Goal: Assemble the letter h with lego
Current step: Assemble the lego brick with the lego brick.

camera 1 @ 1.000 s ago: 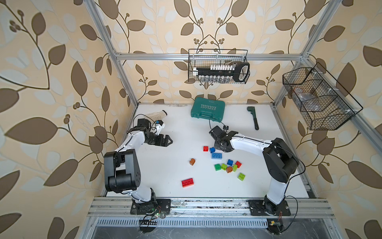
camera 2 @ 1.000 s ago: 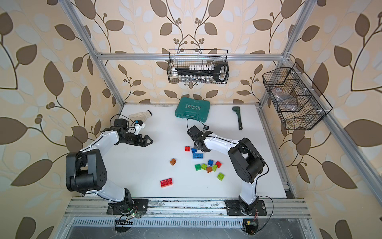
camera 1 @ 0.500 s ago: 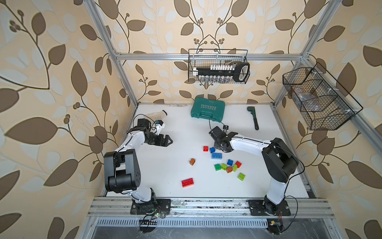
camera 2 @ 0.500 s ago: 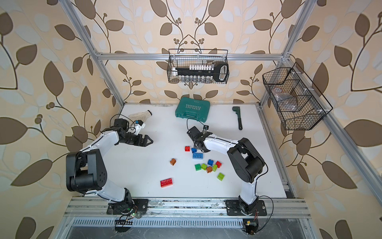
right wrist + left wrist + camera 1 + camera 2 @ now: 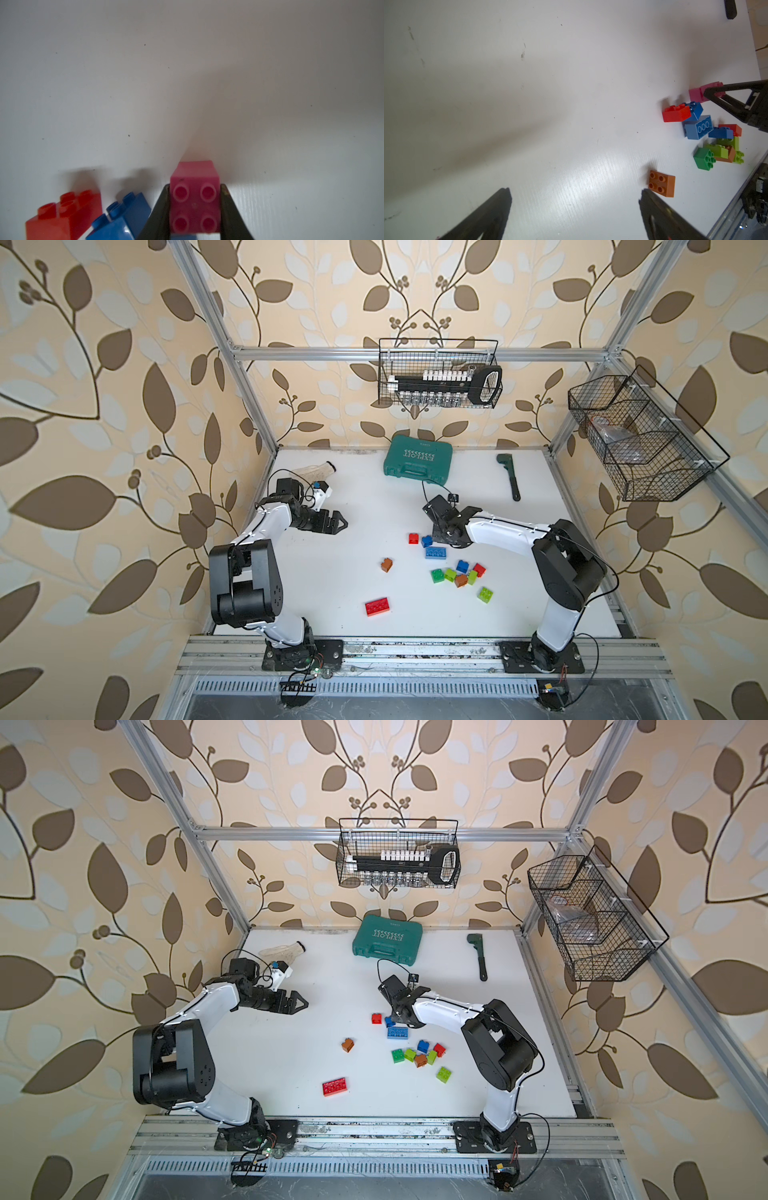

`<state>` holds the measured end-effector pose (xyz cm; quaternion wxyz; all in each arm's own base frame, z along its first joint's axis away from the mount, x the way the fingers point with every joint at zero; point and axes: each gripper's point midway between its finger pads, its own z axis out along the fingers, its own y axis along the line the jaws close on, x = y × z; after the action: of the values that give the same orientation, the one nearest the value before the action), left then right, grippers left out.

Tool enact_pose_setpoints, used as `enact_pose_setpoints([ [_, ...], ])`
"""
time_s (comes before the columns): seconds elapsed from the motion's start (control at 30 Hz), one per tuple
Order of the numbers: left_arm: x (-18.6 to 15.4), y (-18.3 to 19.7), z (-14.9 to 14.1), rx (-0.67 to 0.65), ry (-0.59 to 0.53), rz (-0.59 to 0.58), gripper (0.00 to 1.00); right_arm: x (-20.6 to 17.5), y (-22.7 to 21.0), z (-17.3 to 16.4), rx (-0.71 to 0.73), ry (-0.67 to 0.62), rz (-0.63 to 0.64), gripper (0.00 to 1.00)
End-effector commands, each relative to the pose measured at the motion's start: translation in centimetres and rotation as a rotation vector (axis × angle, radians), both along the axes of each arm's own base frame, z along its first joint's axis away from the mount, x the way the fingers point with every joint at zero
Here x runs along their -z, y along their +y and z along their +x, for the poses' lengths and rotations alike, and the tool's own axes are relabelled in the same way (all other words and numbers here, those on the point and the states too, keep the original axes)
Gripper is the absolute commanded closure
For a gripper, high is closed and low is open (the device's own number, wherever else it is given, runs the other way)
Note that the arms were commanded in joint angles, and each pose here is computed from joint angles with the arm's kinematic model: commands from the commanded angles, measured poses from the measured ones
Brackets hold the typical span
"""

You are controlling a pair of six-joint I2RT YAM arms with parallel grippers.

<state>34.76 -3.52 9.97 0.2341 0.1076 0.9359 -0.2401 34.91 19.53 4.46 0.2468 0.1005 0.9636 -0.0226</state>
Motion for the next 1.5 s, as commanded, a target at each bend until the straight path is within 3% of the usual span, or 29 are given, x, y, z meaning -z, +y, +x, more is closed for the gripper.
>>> enact_pose_setpoints([
  [0.0, -1.5, 0.2, 0.4, 0.008, -0.03, -0.008, 0.01, 3.4, -1.0, -3.3, -0.038, 0.18, -0.066, 0.8],
  [0.33, -1.5, 0.2, 0.4, 0.005, -0.038, -0.005, 0.01, 4.8, -2.0, -4.6, -0.092, 0.308, -0.117, 0.8],
  [0.57, -1.6, 0.2, 0.4, 0.004, -0.037, -0.004, 0.01, 7.4, -2.6, -5.2, -0.1, 0.511, 0.044, 0.82],
  [0.73, -1.7, 0.2, 0.4, 0.006, -0.031, -0.008, 0.01, 9.3, -4.3, -5.8, -0.137, 0.629, -0.032, 0.9],
  [0.83, -1.7, 0.3, 0.4, 0.005, -0.042, 0.001, 0.01, 10.2, -4.4, -6.2, -0.149, 0.679, -0.043, 0.89],
  [1.0, -1.7, 0.3, 0.4, 0.007, -0.036, 0.001, 0.01, 8.6, -4.2, -4.9, -0.164, 0.638, -0.018, 0.86],
  [1.2, -1.5, 0.1, 0.5, 0.01, -0.024, -0.015, 0.01, 3.1, -3.4, -0.4, -0.238, 0.44, -0.037, 0.72],
  [1.4, -1.7, 0.1, 0.4, 0.012, -0.035, -0.014, 0.01, 0.1, -2.5, 1.8, -0.307, 0.346, -0.031, 0.47],
  [1.47, -1.8, 0.1, 0.3, 0.013, -0.036, -0.011, 0.01, -0.4, -2.4, 2.1, -0.315, 0.331, -0.029, 0.44],
])
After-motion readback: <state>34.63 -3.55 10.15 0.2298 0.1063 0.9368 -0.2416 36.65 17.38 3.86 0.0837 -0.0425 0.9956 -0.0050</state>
